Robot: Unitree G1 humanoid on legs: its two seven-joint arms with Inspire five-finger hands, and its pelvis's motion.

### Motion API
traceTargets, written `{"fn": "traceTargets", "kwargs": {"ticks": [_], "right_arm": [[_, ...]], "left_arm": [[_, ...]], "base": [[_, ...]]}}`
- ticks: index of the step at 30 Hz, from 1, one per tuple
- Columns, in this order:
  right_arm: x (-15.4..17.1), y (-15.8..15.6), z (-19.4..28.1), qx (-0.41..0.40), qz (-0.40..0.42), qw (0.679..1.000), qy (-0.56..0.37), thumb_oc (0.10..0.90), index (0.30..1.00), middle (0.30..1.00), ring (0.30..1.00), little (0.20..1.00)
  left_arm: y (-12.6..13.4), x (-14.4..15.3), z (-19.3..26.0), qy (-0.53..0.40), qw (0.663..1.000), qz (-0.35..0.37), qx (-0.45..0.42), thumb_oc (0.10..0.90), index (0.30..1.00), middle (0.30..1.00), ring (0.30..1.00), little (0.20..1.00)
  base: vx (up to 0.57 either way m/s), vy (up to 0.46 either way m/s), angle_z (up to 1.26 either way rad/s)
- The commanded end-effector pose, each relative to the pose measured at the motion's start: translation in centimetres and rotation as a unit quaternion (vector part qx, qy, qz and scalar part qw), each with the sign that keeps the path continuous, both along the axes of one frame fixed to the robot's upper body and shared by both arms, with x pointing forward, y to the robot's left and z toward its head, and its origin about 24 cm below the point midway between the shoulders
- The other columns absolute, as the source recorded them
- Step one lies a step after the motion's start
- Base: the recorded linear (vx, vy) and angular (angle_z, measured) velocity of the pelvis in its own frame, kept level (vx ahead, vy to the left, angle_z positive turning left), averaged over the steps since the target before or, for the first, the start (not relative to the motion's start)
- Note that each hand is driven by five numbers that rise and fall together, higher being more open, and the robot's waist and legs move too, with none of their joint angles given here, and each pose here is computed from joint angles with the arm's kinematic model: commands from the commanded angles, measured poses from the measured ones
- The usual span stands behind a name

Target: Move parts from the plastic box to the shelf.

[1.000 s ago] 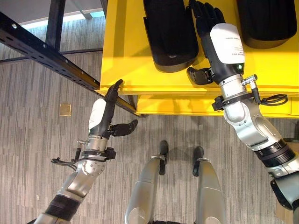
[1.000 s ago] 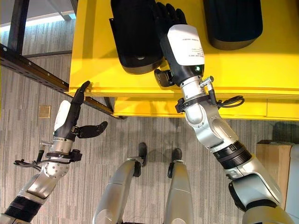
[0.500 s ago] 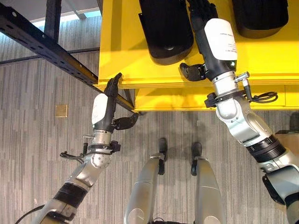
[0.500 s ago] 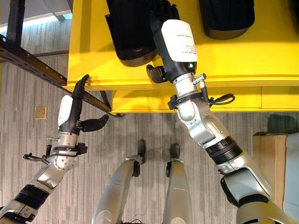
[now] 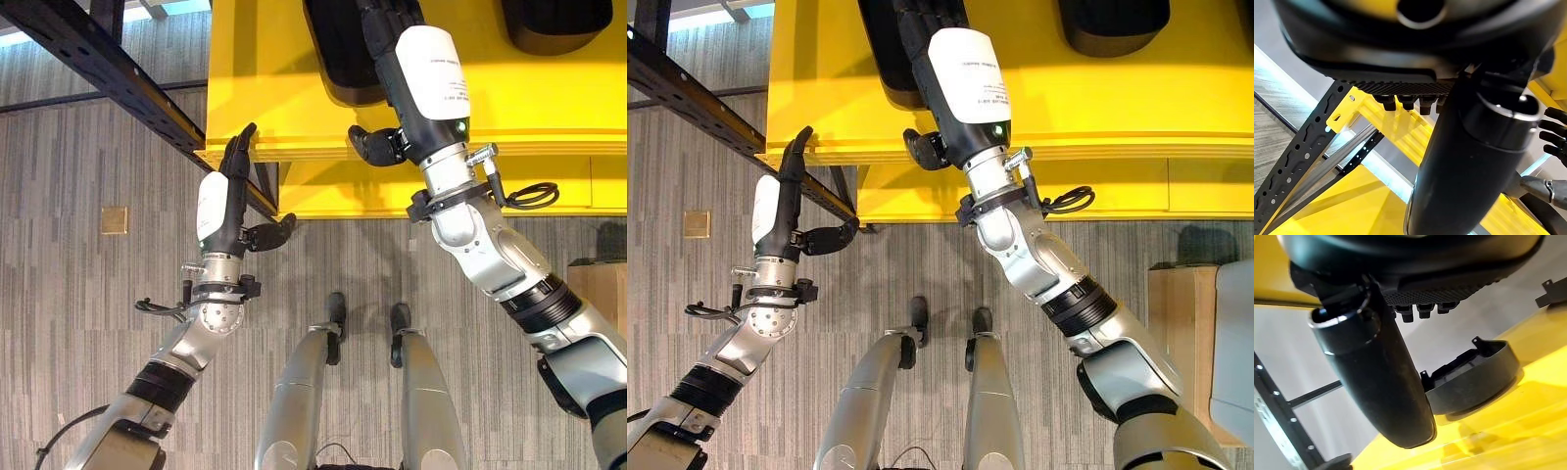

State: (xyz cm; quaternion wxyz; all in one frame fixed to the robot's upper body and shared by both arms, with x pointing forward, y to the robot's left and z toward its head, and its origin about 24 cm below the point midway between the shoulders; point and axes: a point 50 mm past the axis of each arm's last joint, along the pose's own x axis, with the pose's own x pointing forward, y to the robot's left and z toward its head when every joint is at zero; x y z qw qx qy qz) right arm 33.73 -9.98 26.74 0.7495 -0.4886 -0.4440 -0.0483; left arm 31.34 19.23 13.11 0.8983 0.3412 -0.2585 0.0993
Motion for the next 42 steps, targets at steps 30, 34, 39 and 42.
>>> {"fn": "traceTargets", "kwargs": {"ticks": [30, 34, 39, 42], "right_arm": [[-2.4, 1.6, 8.6, 0.083, -0.001, 0.974, -0.212, 0.900, 1.000, 1.000, 1.000, 1.000], [-2.4, 2.6, 9.2, 0.086, 0.012, 0.974, -0.208, 0.900, 1.000, 1.000, 1.000, 1.000], [-2.5, 4.0, 9.6, 0.083, 0.030, 0.975, -0.205, 0.900, 1.000, 1.000, 1.000, 1.000], [-2.8, 5.0, 10.0, 0.076, 0.043, 0.975, -0.204, 0.900, 1.000, 1.000, 1.000, 1.000]], "left_arm": [[-10.7, -2.1, 0.9, 0.151, 0.838, -0.472, -0.227, 0.900, 1.000, 1.000, 1.000, 1.000], [-13.9, -2.7, 1.7, 0.158, 0.783, -0.552, -0.240, 0.900, 1.000, 1.000, 1.000, 1.000], [-17.3, -3.5, 3.2, 0.194, 0.713, -0.632, -0.232, 0.900, 1.000, 1.000, 1.000, 1.000], [-19.6, -4.6, 3.6, 0.226, 0.646, -0.695, -0.219, 0.900, 1.000, 1.000, 1.000, 1.000]], "base": [[0.00, -0.036, 0.02], [0.00, 0.002, -0.01], [0.01, 0.027, -0.15], [-0.02, 0.087, -0.17]]}}
